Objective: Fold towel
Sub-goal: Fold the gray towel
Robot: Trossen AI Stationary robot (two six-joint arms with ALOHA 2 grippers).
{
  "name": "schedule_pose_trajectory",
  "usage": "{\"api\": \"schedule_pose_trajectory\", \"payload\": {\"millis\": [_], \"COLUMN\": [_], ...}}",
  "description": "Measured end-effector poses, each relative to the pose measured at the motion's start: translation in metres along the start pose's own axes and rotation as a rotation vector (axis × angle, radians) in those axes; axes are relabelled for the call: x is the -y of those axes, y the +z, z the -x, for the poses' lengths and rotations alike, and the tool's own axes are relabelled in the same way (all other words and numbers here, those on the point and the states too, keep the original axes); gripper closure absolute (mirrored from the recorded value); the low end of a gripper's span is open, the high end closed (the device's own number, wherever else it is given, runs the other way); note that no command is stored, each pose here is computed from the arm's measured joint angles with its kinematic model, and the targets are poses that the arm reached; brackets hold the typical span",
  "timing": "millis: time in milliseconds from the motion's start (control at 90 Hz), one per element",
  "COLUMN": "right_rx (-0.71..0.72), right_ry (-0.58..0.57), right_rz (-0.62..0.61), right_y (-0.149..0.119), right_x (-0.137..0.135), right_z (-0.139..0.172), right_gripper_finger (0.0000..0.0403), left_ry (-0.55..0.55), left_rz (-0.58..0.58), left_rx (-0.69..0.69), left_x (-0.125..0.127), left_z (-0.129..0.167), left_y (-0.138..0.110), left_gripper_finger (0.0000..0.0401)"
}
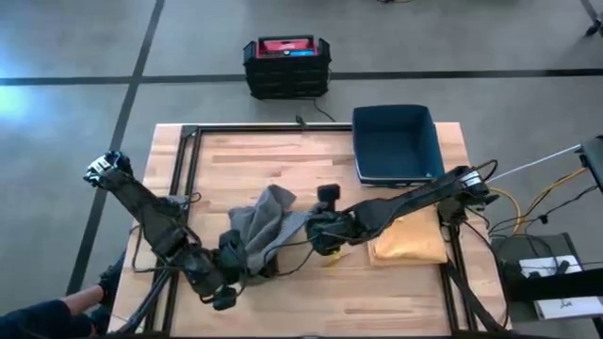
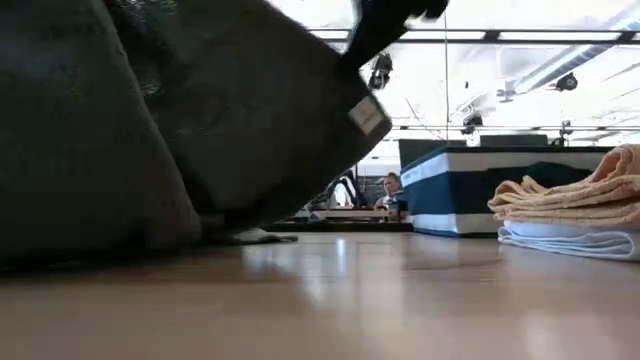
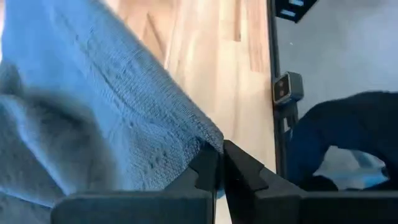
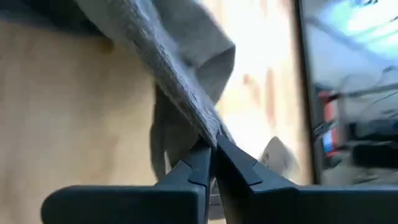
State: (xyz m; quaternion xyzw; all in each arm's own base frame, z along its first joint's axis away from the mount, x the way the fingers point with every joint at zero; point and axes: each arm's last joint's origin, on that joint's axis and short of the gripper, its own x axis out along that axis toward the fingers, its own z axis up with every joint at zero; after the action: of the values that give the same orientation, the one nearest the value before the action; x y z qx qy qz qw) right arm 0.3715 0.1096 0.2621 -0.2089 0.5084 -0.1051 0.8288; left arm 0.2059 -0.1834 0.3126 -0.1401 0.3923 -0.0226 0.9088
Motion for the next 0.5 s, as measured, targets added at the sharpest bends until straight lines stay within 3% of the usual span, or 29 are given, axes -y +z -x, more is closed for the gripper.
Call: {"api": "schedule_pose_trajectory", "payload": {"millis": [233, 378, 500], "right_rx": [-0.126, -0.235, -0.280], "right_ry": [0.260, 0.267, 0.258], "right_rz": [-0.039, -0.023, -0.067], "right_y": [-0.021, -0.049, -0.067], "right_x": [-0.052, -0.086, -0.104], "right_z": [0.004, -0.005, -0.004], "right_gripper_finger": [0.0402, 0.0403, 0.0400], "left_ry": [-0.096, -0.166, -0.248], "left_rz": [0.028, 0.083, 0.091], "left_rx": [0.133, 0.177, 0.064], "left_x": [-0.003, -0.015, -0.024], "left_z": [-0.033, -0.062, -0.075], "left_y": [-0.017, -0.031, -0.037], "left_gripper_finger": [0.0371, 0.0301, 0.0230]}}
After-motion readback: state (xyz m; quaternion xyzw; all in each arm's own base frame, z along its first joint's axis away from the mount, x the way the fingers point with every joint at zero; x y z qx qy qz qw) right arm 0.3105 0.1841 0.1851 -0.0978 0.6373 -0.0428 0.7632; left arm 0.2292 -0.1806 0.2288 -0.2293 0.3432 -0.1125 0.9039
